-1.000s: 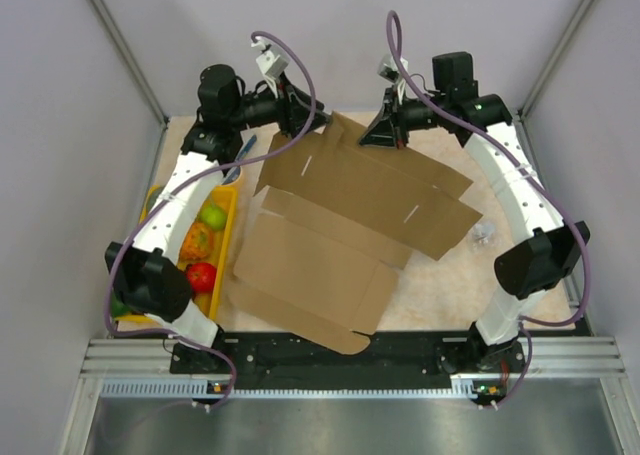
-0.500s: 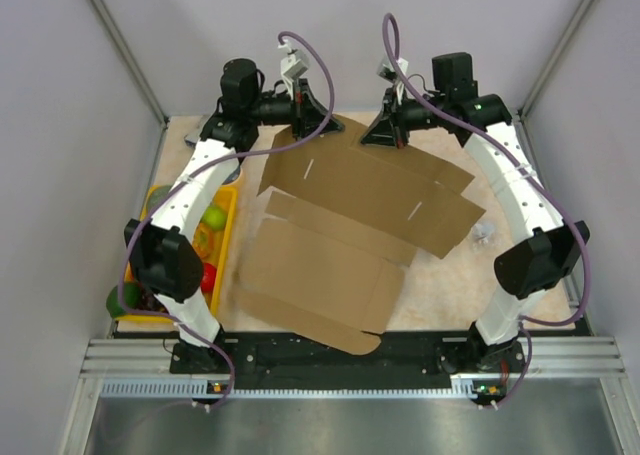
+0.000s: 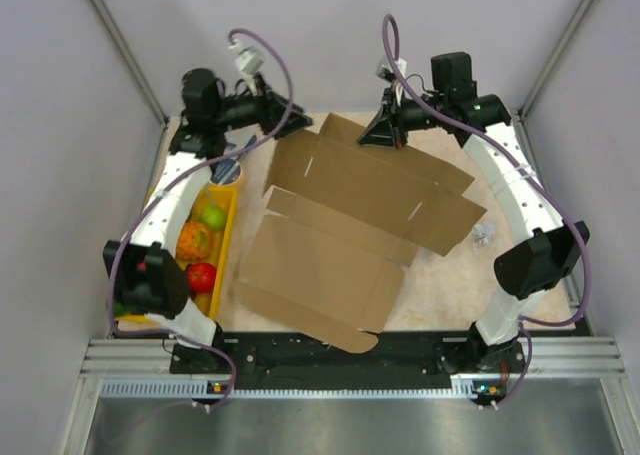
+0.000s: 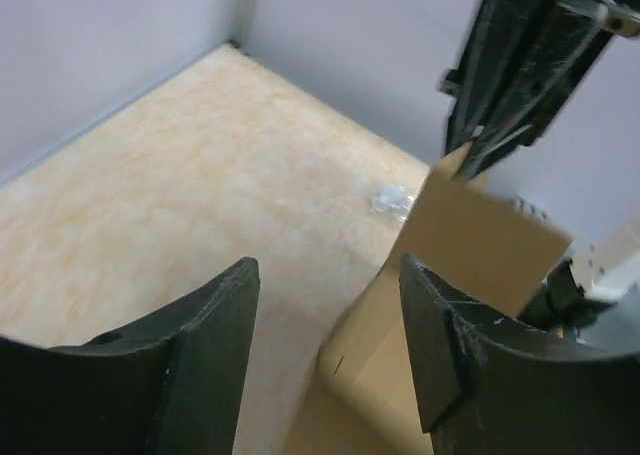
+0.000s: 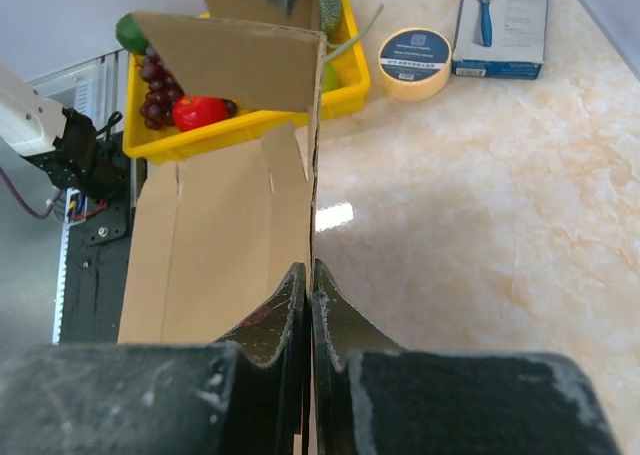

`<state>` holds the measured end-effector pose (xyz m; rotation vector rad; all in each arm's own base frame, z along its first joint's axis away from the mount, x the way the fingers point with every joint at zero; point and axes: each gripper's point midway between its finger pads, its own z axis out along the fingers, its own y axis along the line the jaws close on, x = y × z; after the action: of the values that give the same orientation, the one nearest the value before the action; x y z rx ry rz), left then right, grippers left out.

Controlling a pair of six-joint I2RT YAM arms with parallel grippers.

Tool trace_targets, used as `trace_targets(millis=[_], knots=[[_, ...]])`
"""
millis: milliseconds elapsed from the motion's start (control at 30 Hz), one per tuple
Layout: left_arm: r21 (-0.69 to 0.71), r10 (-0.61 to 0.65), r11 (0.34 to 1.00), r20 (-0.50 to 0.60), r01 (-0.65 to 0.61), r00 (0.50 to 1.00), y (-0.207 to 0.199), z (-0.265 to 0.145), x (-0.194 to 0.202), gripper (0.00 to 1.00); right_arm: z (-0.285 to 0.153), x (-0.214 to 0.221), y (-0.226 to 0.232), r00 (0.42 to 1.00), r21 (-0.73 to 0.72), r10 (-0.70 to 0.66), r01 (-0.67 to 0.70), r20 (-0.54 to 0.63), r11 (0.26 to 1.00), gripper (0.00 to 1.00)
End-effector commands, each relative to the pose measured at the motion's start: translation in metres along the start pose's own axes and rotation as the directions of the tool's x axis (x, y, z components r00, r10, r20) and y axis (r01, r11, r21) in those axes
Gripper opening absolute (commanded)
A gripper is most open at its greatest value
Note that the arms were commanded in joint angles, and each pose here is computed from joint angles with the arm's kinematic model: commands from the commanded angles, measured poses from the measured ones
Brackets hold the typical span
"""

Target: Fold the paper box

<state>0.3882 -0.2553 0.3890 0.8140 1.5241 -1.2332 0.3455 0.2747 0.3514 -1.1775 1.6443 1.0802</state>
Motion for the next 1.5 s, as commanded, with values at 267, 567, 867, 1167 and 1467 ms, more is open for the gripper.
trace_targets(millis=[267, 567, 867, 1167, 1467], knots=[[-0.474, -0.283, 0.786, 0.294, 0.396, 0.913, 0.064, -0.153, 0.076, 0.4, -0.027, -0.035, 0.028, 0.991, -0.049, -0.093, 0.098, 0.099, 0.994, 0.0], [-0.211, -0.49, 0.831, 0.159, 0.515, 0.857, 0.032, -0.123, 0.137, 0.38, -0.031, -0.036, 0.028, 0.991, -0.051, -0.082, 0.088, 0.105, 0.995, 0.0], [-0.112, -0.533, 0.838, 0.051, 0.535, 0.845, -0.007, -0.102, 0.167, 0.33, -0.032, -0.037, 0.025, 0.991, -0.05, -0.078, 0.084, 0.111, 0.995, 0.0], [-0.059, -0.554, 0.831, -0.022, 0.553, 0.832, -0.026, -0.081, 0.185, 0.5, -0.032, -0.039, 0.026, 0.99, -0.066, -0.074, 0.082, 0.124, 0.994, 0.0], [-0.203, -0.49, 0.852, 0.018, 0.483, 0.872, -0.005, -0.082, 0.192, 0.7, -0.035, -0.043, 0.032, 0.987, -0.068, -0.081, 0.091, 0.136, 0.993, 0.0]])
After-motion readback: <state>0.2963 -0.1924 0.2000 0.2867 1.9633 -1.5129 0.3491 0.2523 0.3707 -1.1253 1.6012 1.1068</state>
